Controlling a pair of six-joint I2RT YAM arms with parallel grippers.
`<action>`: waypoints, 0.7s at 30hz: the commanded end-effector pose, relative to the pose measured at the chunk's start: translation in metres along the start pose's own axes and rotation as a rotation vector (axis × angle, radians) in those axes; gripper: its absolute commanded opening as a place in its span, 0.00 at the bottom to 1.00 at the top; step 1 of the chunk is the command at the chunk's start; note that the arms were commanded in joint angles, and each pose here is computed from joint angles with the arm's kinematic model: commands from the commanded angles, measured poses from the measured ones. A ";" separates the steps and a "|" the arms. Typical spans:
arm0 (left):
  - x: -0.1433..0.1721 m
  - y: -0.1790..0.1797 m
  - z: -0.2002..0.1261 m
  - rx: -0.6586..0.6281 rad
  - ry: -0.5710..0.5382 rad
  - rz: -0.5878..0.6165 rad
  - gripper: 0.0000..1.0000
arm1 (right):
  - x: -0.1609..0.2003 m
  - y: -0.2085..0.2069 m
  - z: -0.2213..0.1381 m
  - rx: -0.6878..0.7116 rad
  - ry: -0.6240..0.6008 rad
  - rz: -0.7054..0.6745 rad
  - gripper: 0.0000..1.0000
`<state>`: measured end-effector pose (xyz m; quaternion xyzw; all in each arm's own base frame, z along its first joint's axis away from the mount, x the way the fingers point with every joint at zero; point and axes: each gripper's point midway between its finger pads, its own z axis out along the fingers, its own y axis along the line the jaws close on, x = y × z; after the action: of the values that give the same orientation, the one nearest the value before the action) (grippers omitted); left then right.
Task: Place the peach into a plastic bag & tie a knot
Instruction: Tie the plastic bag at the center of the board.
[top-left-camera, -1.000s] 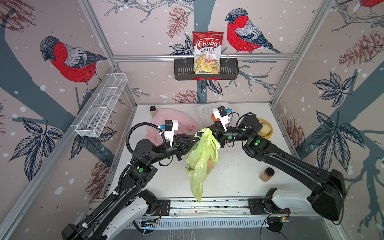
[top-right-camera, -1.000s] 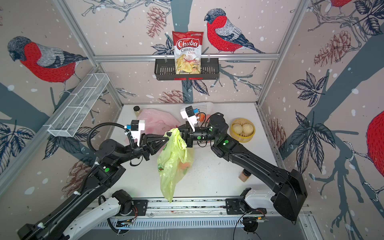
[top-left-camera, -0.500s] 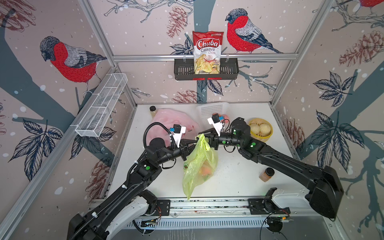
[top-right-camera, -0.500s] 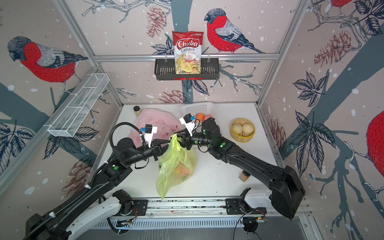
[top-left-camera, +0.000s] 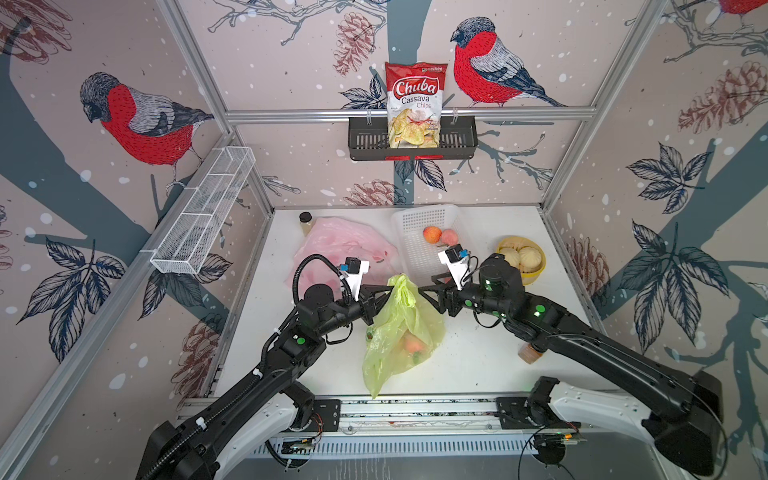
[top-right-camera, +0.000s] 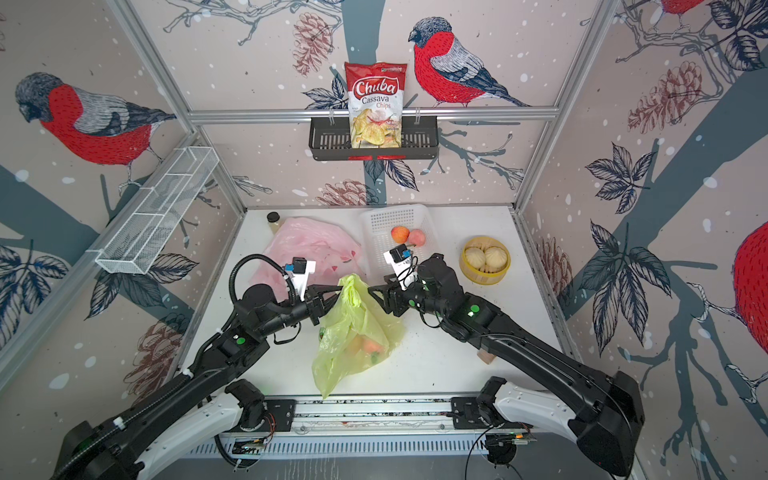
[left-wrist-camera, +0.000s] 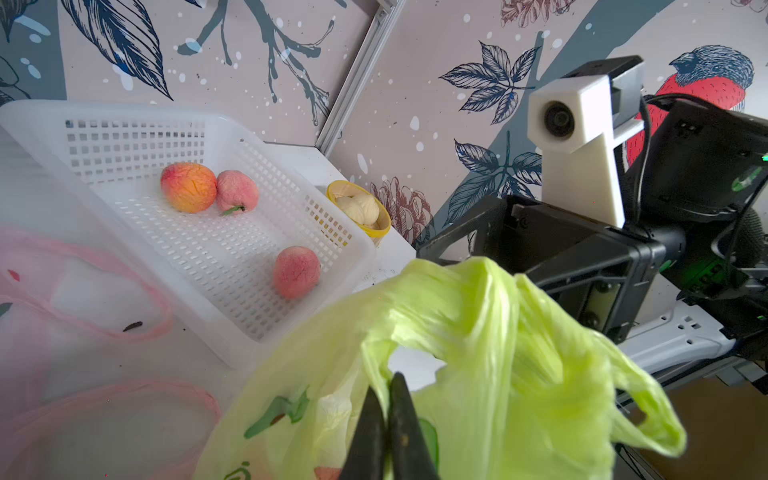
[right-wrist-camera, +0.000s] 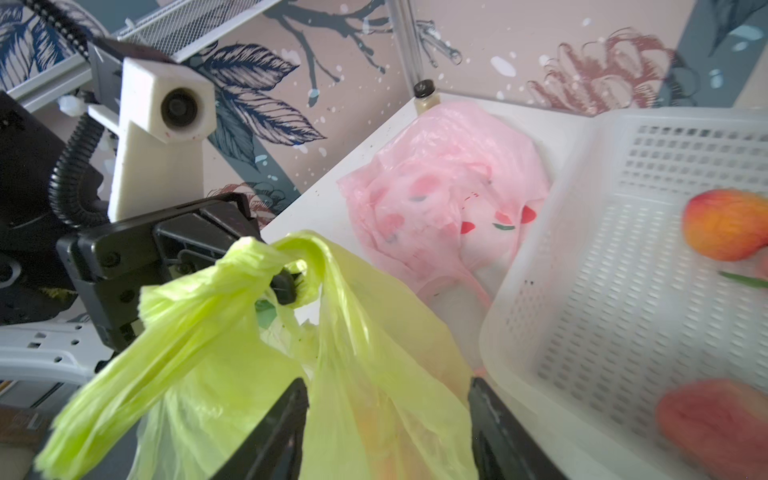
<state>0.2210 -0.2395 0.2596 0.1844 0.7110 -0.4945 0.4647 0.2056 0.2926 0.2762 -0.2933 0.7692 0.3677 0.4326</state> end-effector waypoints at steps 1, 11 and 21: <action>-0.008 -0.003 0.000 0.012 -0.025 0.019 0.00 | -0.005 0.006 -0.015 -0.004 -0.023 0.052 0.63; -0.007 -0.004 0.002 0.022 -0.018 0.008 0.00 | -0.030 0.065 -0.017 -0.255 -0.056 0.122 0.66; -0.006 -0.005 0.002 0.031 -0.013 0.006 0.00 | -0.016 0.073 0.011 -0.249 0.028 0.119 0.54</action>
<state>0.2209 -0.2420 0.2544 0.1865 0.7157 -0.4973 0.4535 0.1602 0.3417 0.3038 -0.3053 0.7445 0.4781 0.3521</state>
